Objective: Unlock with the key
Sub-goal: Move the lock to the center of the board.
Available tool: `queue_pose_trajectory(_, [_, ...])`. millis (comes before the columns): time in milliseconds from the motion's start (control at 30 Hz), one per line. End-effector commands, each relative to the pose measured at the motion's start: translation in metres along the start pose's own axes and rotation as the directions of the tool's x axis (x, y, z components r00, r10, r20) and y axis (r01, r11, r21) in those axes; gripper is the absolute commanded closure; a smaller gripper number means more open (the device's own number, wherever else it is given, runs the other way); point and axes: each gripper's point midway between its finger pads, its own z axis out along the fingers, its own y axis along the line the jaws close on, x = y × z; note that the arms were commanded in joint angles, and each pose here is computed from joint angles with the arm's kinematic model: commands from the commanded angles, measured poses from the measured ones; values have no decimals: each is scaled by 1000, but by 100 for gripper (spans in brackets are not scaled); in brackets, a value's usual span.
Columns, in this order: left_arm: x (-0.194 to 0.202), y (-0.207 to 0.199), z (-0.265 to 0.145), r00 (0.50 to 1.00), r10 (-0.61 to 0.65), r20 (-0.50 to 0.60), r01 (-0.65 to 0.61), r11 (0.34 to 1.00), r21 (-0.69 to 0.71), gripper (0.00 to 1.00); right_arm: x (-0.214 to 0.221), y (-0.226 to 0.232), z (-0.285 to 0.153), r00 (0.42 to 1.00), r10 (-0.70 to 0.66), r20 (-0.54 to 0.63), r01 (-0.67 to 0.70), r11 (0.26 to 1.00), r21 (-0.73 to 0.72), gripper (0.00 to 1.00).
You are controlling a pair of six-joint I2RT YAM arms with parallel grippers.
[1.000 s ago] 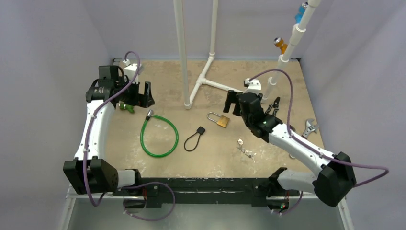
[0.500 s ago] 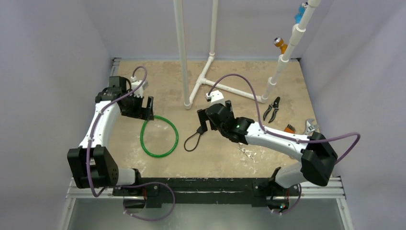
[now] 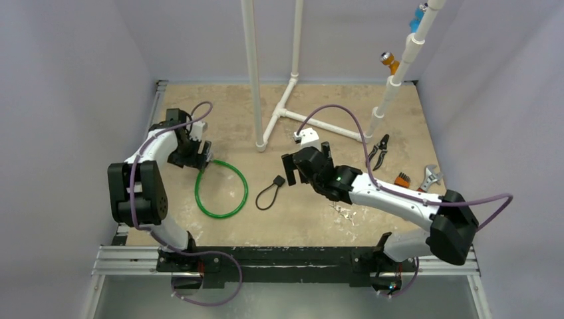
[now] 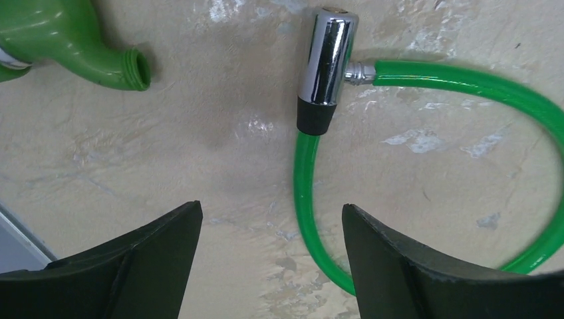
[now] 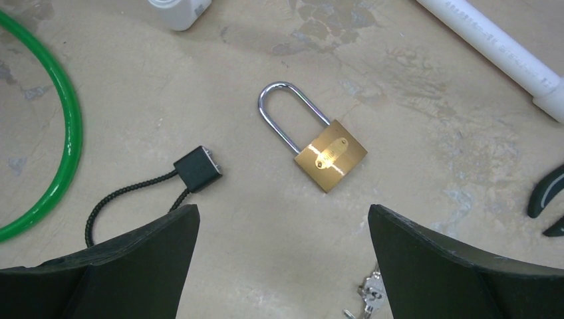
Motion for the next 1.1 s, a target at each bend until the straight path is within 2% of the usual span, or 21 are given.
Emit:
queue_pose_trajectory(0, [-20,1,5,996,92,20,-92,995,-30,24,-2,-21,-19,997,72,35,-73,996,53,1])
queue_pose_trajectory(233, [-30,-22,28,979,202,-28,-202,979,-12,34,0,-42,-40,988,136,68,-141,986,90,1])
queue_pose_trajectory(400, [-29,-26,35,962,267,-58,-269,963,-25,63,-1,-55,-50,983,156,94,-166,979,117,1])
queue_pose_trajectory(500, [-25,-32,37,954,292,-64,-294,956,-16,76,1,-59,-52,981,166,100,-178,976,125,1])
queue_pose_trajectory(700, [-5,-46,34,932,359,-43,-359,933,5,79,3,-59,-53,982,165,95,-176,977,120,1])
queue_pose_trajectory(833, [15,-57,34,880,473,-41,-472,881,14,81,10,-57,-51,983,167,71,-174,979,106,1])
queue_pose_trajectory(967, [37,-61,43,804,594,-36,-595,804,-11,82,31,-57,-41,978,208,-8,-207,975,82,1])
queue_pose_trajectory(1067, [40,-68,38,793,609,-20,-609,793,-4,83,44,-59,-34,972,230,-57,-225,971,75,1])
